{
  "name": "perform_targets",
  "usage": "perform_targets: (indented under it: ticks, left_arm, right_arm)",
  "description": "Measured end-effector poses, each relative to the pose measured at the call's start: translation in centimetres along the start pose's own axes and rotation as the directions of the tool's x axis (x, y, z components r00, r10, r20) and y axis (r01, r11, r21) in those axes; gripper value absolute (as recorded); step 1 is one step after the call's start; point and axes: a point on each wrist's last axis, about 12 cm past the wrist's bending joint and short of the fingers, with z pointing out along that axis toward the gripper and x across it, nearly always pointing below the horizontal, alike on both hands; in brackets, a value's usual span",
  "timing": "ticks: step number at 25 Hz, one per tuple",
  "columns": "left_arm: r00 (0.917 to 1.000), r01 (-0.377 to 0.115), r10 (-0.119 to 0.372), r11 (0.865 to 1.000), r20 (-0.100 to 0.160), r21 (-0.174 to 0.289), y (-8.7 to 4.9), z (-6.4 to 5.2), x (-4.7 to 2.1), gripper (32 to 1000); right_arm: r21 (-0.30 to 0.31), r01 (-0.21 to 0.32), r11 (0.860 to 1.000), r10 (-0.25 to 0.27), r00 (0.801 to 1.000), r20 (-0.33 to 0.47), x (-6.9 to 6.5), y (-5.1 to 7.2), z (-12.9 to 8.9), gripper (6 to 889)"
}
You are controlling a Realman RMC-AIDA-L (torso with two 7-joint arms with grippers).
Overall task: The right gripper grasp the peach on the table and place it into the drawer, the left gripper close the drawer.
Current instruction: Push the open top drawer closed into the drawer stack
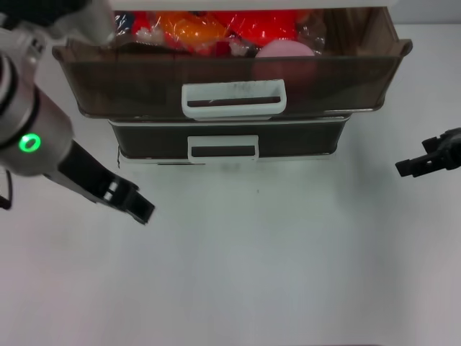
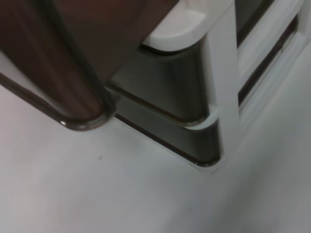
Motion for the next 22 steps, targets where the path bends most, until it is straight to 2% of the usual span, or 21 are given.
perform_targets:
  ticks: [3,5,6,7,9,12,15,19,22]
  left_arm:
    - [0.9976,-0.070,0.070,0.998,-0.001,0.006,-2.4,-0.3,0.01,796]
    - [0.9912,-0.132,0.132,0.991,0.008,0.035,-4.2,-0.6,-0.19,796]
    - [0.9868,-0.162,0.161,0.985,0.014,0.056,-4.8,-0.7,-0.43,796]
    - [0.9868,-0.162,0.161,0.985,0.014,0.056,-4.8,-0.7,-0.43,796]
    - [0.9694,-0.245,0.242,0.963,0.042,0.112,-6.3,-1.5,-1.23,796]
    - [0.9495,-0.313,0.307,0.941,0.062,0.127,-7.1,-2.1,-2.16,796]
    - [0.9265,-0.376,0.372,0.919,0.055,0.119,-7.6,-2.0,-3.06,796]
    - [0.9062,-0.423,0.421,0.898,0.043,0.121,-8.1,-1.8,-4.04,796]
    - [0.8863,-0.463,0.460,0.879,0.051,0.116,-8.8,-1.9,-4.83,796]
  right_arm:
    - [-0.008,0.008,1.000,-0.008,1.000,0.000,-0.4,0.2,0.2,867]
    - [-0.010,0.014,1.000,-0.014,1.000,0.002,-0.7,0.3,0.3,867]
    - [-0.010,0.017,1.000,-0.017,1.000,0.001,-0.8,0.3,0.3,867]
    - [-0.011,0.018,1.000,-0.018,1.000,0.001,-0.9,0.3,0.3,867]
    - [-0.012,0.023,1.000,-0.023,1.000,0.002,-1.1,0.4,0.4,867]
    - [-0.013,0.032,0.999,-0.032,0.999,0.004,-1.5,0.5,0.4,867]
    - [-0.015,0.042,0.999,-0.042,0.999,0.008,-2.0,0.6,0.5,867]
    - [-0.022,0.053,0.998,-0.053,0.999,0.010,-2.5,0.8,0.6,867]
    - [-0.021,0.052,0.998,-0.052,0.999,0.011,-2.5,0.8,0.6,867]
